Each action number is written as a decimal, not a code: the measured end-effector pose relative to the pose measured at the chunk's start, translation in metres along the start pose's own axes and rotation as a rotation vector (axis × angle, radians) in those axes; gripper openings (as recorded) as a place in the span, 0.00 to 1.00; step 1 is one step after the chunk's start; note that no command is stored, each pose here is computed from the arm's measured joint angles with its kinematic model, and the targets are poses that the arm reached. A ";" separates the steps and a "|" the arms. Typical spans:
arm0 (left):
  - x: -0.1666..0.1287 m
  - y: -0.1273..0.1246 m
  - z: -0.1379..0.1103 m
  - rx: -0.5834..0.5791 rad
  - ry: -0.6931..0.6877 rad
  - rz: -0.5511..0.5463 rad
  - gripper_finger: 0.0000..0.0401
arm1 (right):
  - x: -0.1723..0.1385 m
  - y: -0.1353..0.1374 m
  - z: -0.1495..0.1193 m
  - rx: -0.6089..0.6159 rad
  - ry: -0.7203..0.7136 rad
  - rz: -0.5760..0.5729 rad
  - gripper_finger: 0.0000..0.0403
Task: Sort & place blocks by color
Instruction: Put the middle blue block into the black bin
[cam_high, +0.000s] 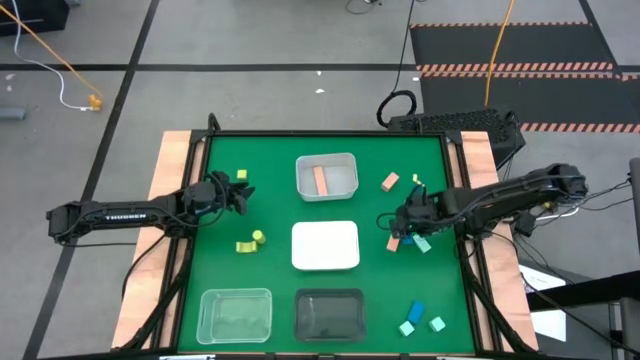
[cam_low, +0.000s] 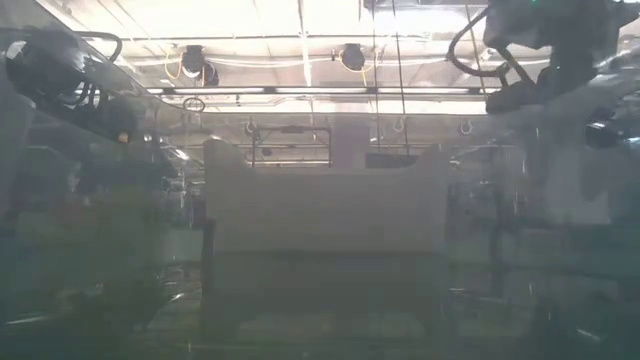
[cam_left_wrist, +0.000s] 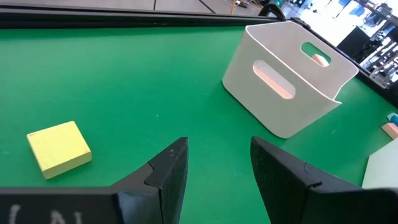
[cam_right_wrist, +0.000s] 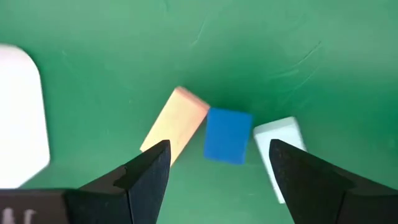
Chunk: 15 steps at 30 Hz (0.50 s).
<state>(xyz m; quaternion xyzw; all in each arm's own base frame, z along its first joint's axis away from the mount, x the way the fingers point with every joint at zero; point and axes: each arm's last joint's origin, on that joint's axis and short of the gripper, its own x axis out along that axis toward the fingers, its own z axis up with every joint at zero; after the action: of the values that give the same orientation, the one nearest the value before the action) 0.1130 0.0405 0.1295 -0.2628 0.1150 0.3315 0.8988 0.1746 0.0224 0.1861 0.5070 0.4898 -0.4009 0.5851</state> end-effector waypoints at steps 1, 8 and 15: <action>0.000 0.000 0.000 0.000 0.000 0.000 0.44 | 0.004 0.002 -0.002 -0.012 0.003 -0.006 0.66; 0.000 0.000 0.000 -0.002 -0.001 0.000 0.44 | 0.029 0.009 -0.010 -0.052 0.016 -0.132 0.66; 0.000 0.000 0.000 0.000 -0.001 0.000 0.44 | 0.042 0.011 -0.010 -0.087 0.003 -0.209 0.65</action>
<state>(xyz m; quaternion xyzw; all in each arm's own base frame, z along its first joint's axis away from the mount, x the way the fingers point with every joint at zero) 0.1131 0.0405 0.1296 -0.2629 0.1146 0.3314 0.8989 0.1920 0.0356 0.1470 0.4279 0.5579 -0.4374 0.5606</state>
